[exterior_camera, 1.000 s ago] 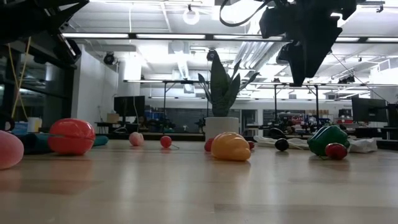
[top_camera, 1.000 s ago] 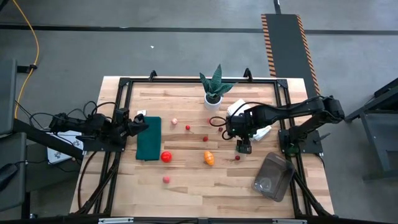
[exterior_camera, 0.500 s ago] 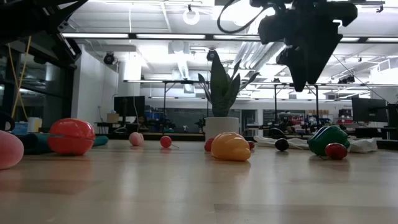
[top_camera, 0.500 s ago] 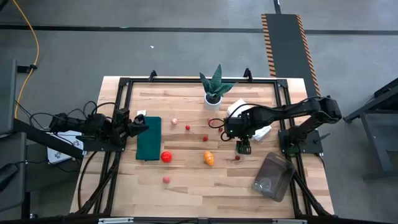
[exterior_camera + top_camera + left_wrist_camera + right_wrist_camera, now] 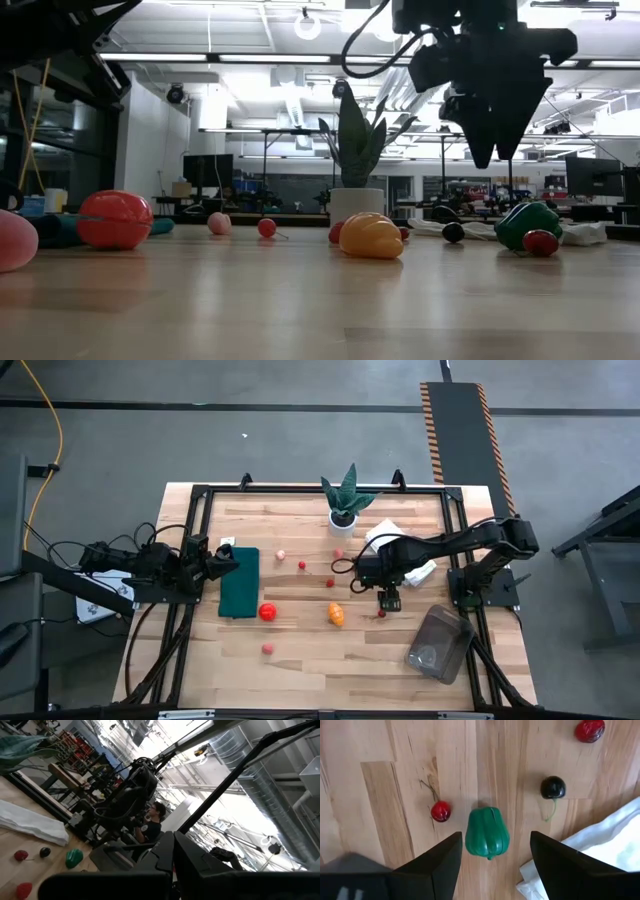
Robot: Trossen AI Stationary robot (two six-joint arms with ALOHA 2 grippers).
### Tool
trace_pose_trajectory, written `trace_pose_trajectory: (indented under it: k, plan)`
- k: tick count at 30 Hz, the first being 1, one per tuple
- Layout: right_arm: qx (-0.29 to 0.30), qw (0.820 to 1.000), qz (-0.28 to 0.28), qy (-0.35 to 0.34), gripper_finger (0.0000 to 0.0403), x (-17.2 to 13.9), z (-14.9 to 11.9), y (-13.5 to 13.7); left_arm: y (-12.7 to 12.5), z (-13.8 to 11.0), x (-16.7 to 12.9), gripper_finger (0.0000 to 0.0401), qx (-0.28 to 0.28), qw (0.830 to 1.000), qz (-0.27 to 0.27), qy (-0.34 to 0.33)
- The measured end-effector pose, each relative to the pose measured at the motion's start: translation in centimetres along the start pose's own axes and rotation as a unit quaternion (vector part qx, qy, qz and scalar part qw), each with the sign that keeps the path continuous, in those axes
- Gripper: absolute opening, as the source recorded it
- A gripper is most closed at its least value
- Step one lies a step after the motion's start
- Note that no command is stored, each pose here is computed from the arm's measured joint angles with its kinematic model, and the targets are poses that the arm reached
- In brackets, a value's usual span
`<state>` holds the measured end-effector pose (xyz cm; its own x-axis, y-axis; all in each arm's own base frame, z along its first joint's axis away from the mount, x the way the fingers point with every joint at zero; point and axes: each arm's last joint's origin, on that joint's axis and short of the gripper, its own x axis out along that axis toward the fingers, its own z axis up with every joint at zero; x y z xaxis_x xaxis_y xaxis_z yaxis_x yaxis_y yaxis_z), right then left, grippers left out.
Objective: Pick and placing Produce into tupperware
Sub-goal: Put the green bell pepper into the black bin
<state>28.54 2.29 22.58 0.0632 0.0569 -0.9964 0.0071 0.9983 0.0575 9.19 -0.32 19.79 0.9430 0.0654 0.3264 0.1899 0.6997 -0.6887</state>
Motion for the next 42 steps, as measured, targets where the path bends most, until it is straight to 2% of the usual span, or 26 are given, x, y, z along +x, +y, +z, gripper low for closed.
trace_pose_trajectory:
  k: [16,24,28,42]
  plan:
    - [-0.017,1.000,0.000,0.005,0.0225,-0.2,-0.4,0.0,0.0,0.0,0.0,0.0001,0.000,1.000,0.000,0.000]
    - [0.046,0.999,0.016,-0.018,0.0225,0.5,-4.7,-0.4,0.1,-0.1,0.0,0.0001,0.001,1.000,0.005,0.004]
    - [0.048,0.999,0.017,-0.020,0.0225,-0.1,-5.8,-0.4,0.2,-0.2,0.0,0.0001,0.002,1.000,0.011,0.006]
    - [0.013,0.999,0.022,-0.039,0.0225,0.8,-4.4,-0.3,0.2,-0.2,0.0,0.0001,0.002,1.000,0.015,0.008]
